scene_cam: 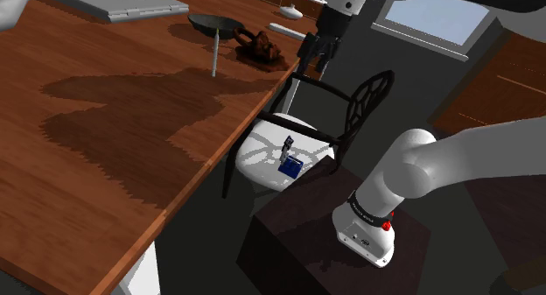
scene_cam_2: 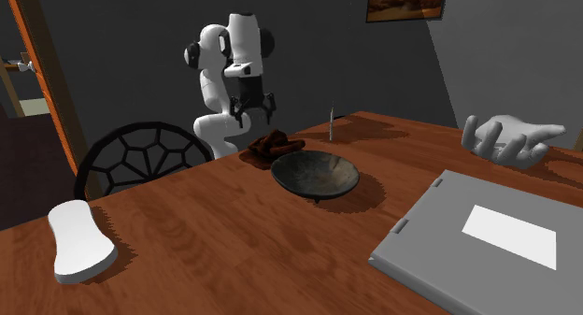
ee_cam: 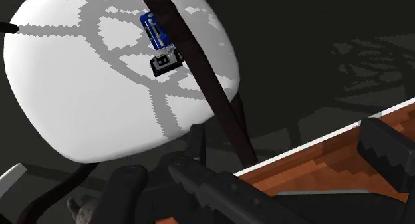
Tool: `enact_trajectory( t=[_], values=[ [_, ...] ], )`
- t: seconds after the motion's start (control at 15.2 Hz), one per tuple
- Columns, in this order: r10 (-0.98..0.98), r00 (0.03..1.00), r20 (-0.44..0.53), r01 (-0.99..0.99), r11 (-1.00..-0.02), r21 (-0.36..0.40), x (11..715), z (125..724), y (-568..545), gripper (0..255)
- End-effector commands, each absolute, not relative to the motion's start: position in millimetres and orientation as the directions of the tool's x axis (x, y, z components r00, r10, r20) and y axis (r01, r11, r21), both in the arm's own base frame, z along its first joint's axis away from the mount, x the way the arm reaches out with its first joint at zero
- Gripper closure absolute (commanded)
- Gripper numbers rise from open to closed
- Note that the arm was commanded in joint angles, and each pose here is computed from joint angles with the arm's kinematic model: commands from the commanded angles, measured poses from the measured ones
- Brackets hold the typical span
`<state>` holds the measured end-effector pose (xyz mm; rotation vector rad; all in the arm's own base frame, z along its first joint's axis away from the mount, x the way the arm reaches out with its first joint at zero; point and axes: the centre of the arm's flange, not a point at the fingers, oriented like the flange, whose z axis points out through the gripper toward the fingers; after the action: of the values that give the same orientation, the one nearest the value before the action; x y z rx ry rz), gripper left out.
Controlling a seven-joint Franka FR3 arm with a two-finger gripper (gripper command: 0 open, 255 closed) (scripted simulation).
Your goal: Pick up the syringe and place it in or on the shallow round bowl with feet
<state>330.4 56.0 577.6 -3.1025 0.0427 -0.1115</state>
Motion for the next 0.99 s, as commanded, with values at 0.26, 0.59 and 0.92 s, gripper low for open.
enact_trajectory(
  t=[0.26, 0.59, 0.92],
  values=[
    [0.06, 0.978, 0.198, 0.068, -0.997, -0.038, 356, 575, 123, 0],
    [0.131, 0.945, 0.298, 0.146, -0.989, -0.027, 372, 574, 179, 0],
    [0.199, 0.897, 0.395, 0.221, -0.975, -0.009, 384, 574, 235, 0]
  ],
)
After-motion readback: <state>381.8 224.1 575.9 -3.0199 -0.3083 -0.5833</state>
